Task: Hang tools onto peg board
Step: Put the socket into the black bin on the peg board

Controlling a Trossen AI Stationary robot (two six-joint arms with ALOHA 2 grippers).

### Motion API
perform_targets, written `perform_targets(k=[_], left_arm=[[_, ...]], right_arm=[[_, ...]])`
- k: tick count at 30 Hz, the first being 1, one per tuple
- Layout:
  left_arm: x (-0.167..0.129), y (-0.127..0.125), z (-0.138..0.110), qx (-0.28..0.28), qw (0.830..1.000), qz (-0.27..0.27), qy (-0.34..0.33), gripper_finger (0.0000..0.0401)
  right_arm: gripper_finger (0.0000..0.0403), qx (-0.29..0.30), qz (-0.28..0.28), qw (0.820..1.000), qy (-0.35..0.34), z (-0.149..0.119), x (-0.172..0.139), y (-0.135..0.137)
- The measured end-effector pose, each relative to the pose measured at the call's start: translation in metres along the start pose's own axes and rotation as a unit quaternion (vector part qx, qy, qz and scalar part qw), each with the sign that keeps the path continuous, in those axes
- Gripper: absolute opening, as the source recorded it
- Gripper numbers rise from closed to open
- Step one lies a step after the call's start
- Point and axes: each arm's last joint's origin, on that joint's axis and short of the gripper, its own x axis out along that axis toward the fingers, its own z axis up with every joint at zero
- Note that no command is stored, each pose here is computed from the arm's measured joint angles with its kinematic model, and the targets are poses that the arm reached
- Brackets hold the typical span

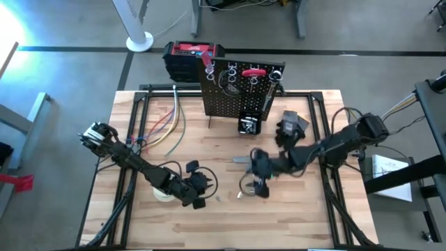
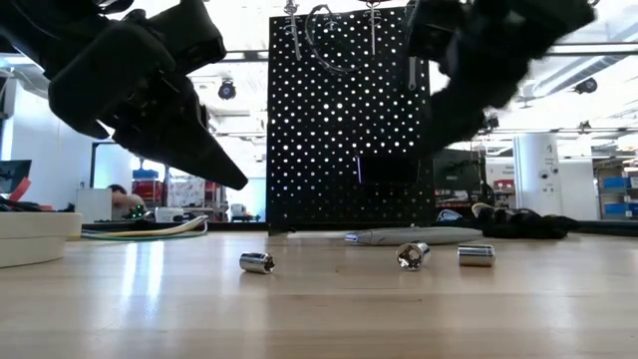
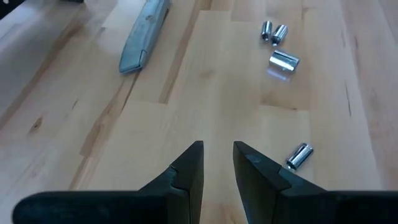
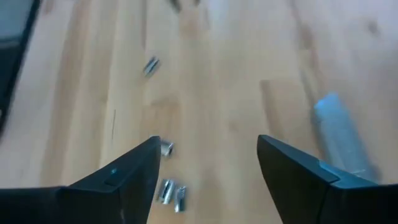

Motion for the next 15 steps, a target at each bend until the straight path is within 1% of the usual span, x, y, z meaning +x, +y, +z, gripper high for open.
perform_targets(k=[7, 12, 15], left_arm=[[0.006, -0.002, -0.006, 0.003, 1.000, 0.004, 0.009, 0.0077], [0.012, -0.003, -0.012, 0.003, 1.000, 0.007, 0.020, 0.0077], [0.014, -0.004, -0.014, 0.002, 1.000, 0.007, 0.020, 0.0077]], right_arm=[[0.0234, 0.010, -0.048, 0.998, 0.037, -0.033, 0.028, 0.034], [0.0222, 0.017, -0.045, 0.997, 0.059, -0.050, 0.039, 0.048], [0.0213, 0.007, -0.046, 0.996, 0.073, -0.058, 0.045, 0.052]])
